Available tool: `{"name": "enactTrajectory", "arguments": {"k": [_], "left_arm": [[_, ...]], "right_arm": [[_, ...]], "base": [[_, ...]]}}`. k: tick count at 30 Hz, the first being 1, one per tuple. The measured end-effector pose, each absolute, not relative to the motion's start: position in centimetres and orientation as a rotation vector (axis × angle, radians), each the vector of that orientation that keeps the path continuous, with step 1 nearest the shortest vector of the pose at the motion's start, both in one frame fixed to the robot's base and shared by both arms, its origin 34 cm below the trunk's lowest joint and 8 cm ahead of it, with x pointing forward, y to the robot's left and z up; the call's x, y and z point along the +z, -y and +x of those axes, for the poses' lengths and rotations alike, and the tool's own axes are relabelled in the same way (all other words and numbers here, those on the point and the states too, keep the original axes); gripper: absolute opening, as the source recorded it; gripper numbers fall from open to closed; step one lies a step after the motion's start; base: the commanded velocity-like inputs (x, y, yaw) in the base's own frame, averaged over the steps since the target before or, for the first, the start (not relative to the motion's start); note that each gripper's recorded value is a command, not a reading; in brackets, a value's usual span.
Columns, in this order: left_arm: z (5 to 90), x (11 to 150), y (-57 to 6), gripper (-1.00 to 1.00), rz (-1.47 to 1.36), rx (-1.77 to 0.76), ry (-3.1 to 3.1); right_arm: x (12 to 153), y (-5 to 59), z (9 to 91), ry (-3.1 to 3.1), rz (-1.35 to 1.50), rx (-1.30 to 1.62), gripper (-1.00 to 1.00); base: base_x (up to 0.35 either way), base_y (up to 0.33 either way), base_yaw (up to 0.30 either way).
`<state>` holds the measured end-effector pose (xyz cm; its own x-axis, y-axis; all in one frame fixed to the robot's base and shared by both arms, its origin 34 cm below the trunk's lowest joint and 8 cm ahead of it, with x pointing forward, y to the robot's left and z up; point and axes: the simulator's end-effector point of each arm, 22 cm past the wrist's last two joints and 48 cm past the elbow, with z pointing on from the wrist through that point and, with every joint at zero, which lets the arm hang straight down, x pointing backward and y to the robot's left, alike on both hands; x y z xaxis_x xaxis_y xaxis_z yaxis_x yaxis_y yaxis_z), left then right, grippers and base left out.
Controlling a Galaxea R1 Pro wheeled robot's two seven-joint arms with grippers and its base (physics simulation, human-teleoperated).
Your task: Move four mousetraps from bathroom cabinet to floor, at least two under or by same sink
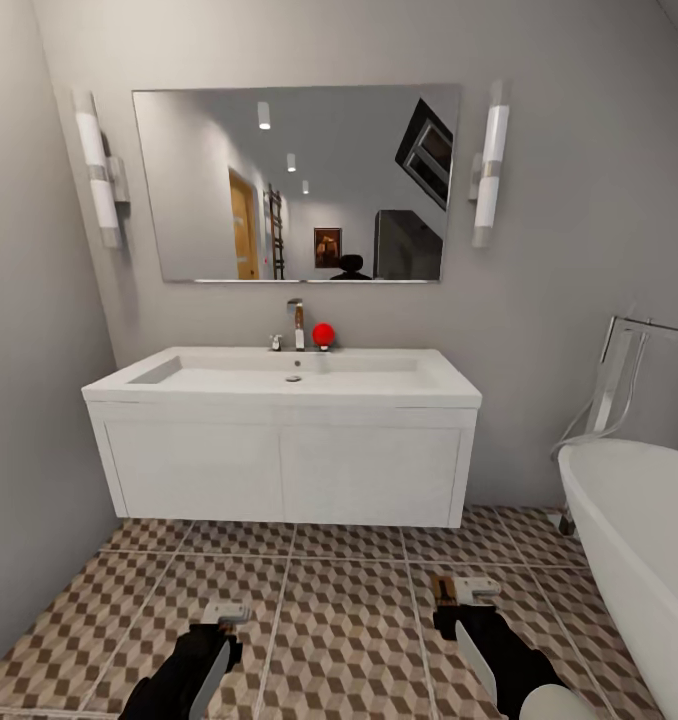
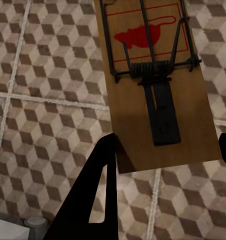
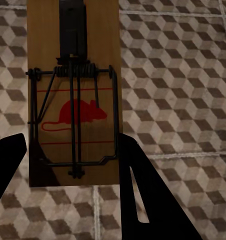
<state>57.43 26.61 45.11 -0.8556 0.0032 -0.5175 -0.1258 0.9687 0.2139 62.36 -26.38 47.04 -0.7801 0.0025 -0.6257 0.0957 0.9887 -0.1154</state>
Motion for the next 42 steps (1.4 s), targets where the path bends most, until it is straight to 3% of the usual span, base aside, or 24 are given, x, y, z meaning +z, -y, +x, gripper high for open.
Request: {"name": "enactTrajectory", "arguments": {"k": [42], "left_arm": [[58.4, 42.4, -26.1, -1.00, -0.113, 0.294, -2.488]], "right_arm": [[42.8, 26.1, 61.4, -2.457, 0.066, -0.176, -1.00]], "base": [[0.000, 0.000, 0.000]]}}
